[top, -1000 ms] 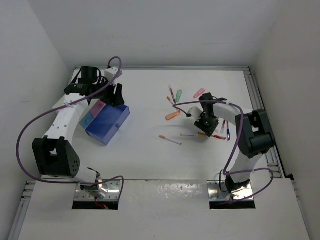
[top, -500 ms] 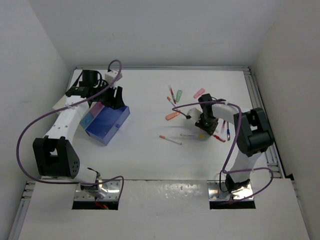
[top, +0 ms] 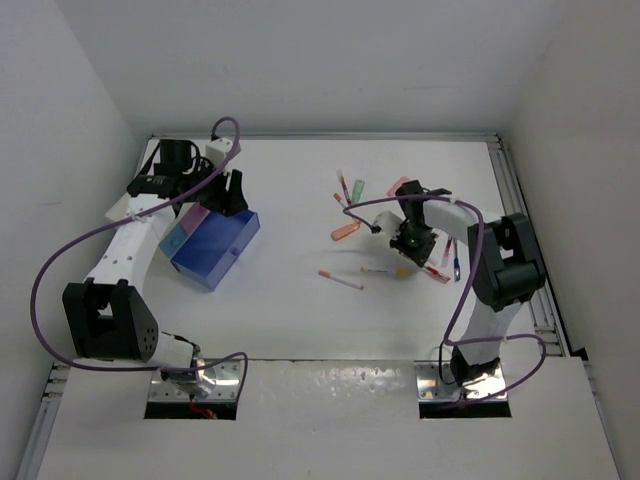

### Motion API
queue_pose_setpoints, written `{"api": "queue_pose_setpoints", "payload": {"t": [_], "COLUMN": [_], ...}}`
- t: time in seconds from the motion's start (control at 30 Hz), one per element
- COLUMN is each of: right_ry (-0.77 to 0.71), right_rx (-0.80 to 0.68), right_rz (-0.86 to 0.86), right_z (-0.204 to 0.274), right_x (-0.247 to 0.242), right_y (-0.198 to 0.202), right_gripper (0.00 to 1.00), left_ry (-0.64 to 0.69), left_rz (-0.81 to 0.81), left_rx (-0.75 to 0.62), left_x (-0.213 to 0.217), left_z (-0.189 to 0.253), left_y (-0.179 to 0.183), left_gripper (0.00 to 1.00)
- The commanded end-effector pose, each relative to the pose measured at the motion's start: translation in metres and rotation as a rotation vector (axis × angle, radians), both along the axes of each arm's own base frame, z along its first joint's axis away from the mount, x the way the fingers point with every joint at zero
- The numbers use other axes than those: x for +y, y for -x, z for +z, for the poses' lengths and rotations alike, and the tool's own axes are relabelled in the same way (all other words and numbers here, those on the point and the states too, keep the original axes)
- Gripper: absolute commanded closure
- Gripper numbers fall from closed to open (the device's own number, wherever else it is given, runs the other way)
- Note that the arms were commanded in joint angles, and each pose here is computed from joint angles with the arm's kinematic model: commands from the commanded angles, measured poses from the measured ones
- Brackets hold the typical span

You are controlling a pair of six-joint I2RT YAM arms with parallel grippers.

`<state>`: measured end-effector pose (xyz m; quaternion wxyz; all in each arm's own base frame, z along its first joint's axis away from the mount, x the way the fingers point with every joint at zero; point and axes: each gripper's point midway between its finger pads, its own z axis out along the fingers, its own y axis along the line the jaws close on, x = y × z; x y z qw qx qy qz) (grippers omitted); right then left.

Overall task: Sort the stationery into containers
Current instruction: Pick up the pen from the center of the board.

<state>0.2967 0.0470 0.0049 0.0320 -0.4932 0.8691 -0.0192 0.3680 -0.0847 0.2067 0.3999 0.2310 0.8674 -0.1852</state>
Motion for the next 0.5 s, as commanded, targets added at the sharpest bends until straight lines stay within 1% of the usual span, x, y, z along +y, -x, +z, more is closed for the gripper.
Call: {"api": "queue_pose_setpoints", "payload": {"t": [0.0,0.17,0.27,0.37,0.43,0.47], "right_ry": [-0.004,0.001,-0.002,-0.011,-0.014,-0.015], "right_rx": [0.037,0.059,0.059,0.041,0.036,0.028], "right_rz": [-0.013,-0.046,-0.066,-0.087,-0.085,-0.082], "right_z": [-0.004,-0.014,-0.017,-0.018,-0.015,-0.010], "right_x": [0.004,0.006,0.008,0.013,0.014,0.015], "right_y": [0.004,0.008,0.010,0.008,0.007,0.006], "right_gripper": [0.88,0.88,0.83,0.83,0.88,0.92], "left_ry": [0.019,0.020,0.020,0.023,0.025,0.025], "left_rz": [0.006,0.015,0.020,0.031,0.035,0.041], "left_rx": [-0.068,-0.064,-0.068,-0.078,-0.082,-0.088], "left_x": [0.002,0.005,0.005,0.006,0.006,0.007], "left_z": [0.019,0.018,0.019,0.023,0.025,0.027], "left_y": [-0.001,-0.002,-0.003,-0.003,-0.002,-0.002], "left_gripper": [0.39,0.39,0.39,0.39,0.39,0.39]}}
